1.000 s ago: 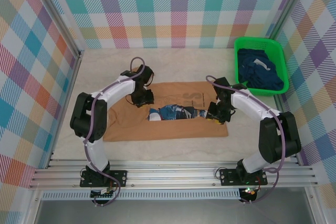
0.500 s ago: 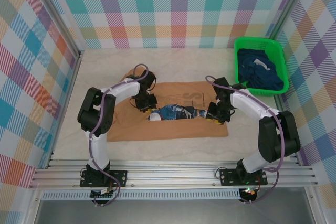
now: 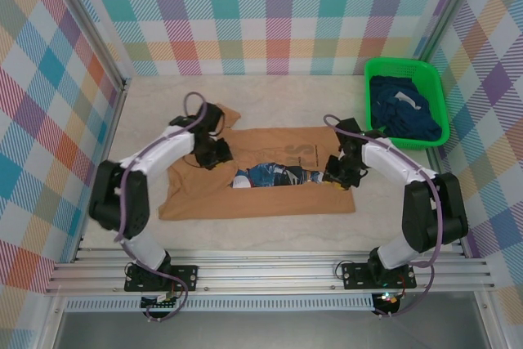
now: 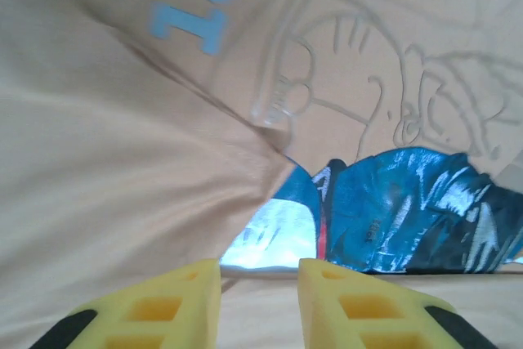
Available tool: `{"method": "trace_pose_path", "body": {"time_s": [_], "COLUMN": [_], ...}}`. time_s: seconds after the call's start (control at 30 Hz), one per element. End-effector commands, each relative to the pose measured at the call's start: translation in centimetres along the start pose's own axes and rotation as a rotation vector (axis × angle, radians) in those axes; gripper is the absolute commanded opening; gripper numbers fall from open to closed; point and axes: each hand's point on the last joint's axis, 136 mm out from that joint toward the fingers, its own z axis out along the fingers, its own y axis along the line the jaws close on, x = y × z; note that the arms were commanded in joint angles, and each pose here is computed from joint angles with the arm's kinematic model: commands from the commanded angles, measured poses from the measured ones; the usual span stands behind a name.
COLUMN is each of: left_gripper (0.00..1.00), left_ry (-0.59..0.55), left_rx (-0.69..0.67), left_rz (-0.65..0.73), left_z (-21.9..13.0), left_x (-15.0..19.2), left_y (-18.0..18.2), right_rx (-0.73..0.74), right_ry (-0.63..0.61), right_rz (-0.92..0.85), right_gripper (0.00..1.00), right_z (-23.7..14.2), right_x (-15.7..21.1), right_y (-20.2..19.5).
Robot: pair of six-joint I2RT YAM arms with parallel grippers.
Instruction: Fold and stack the t-shirts
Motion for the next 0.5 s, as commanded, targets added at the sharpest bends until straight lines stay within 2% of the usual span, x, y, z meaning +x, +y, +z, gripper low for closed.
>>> {"method": "trace_pose_path", "body": {"time_s": [0.0,0.07,0.2,0.47], "left_gripper": [0.24,0.16,0.13,0.11], "left_ry": [0.066,0.099,0.129,0.164], "left_rx": [-0.078,-0.136,-0.204,-0.370], "left_rz": [-0.174,-0.242,-0.339,-0.328], "left_z": [-0.1,0.4,1.8,4.1], "left_x": [1.7,2.7,4.1,5.7], "left_y": [4.6,6.9,10.2,14.7], "right_rx": [-0.020,-0.015,0.023,0.199], "right_ry": [-0.002,0.013,0.068,0.168], "right_rz": [0.015,0.020,0.041,0.135], "right_gripper": [0.28,0.25,0.22,0.17], "right_z": [0.5,1.1,2.5,5.3], "right_x": [-0.9,-1.3,-1.0,2.0], "right_y": [-0.4,-0.6,-1.2,-5.6]}}
